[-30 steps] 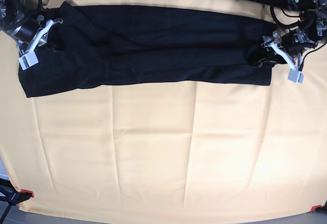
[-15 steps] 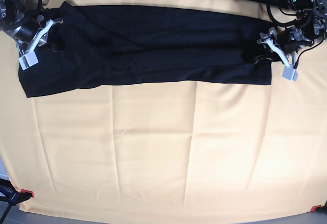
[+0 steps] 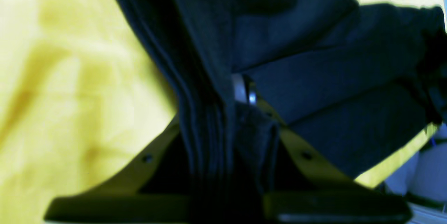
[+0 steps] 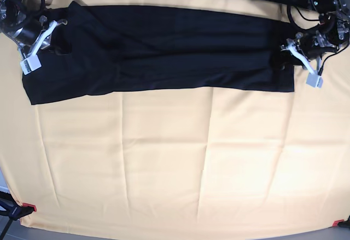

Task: Fold the T-shirt properly
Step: 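Hold both shirt ends and pull the left end slightly inward, then drag the held shirt end with the left gripper toward the right gripper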

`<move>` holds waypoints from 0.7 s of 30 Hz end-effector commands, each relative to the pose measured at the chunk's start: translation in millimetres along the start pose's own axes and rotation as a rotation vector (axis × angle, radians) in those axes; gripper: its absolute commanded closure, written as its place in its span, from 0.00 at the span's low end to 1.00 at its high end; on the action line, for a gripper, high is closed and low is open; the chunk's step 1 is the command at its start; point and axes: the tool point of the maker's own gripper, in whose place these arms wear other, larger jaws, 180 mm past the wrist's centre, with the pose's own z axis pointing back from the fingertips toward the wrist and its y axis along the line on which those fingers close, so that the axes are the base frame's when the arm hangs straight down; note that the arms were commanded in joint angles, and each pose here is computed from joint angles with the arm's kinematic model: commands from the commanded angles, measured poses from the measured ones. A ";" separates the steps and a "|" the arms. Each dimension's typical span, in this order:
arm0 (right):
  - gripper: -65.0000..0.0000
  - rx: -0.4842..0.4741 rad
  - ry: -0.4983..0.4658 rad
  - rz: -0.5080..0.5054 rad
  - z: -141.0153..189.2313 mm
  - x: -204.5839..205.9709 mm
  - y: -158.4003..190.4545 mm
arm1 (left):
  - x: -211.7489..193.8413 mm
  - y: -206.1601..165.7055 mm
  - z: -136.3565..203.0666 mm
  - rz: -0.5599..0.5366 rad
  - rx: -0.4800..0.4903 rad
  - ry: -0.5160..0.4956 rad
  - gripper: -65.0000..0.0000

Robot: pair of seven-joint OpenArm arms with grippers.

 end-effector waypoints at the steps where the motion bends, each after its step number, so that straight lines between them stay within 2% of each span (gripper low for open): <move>1: 1.00 0.001 -0.028 0.025 5.0 10.5 -0.8 | 24.1 7.7 13.6 -0.026 0.028 -0.073 1.00; 5: 1.00 0.012 -0.039 0.020 5.0 12.5 1.2 | 41.9 25.2 38.1 -0.026 0.083 -0.135 1.00; 11: 1.00 0.099 -0.119 -0.020 7.1 26.9 16.6 | 56.4 37.4 58.5 -0.074 0.132 -0.129 1.00; 19: 1.00 0.150 -0.191 -0.027 5.7 47.3 25.1 | 63.3 23.6 59.8 -0.096 0.056 -0.159 1.00; 21: 1.00 0.156 -0.180 -0.009 0.2 48.9 28.1 | 64.2 21.6 59.9 -0.104 0.046 -0.164 1.00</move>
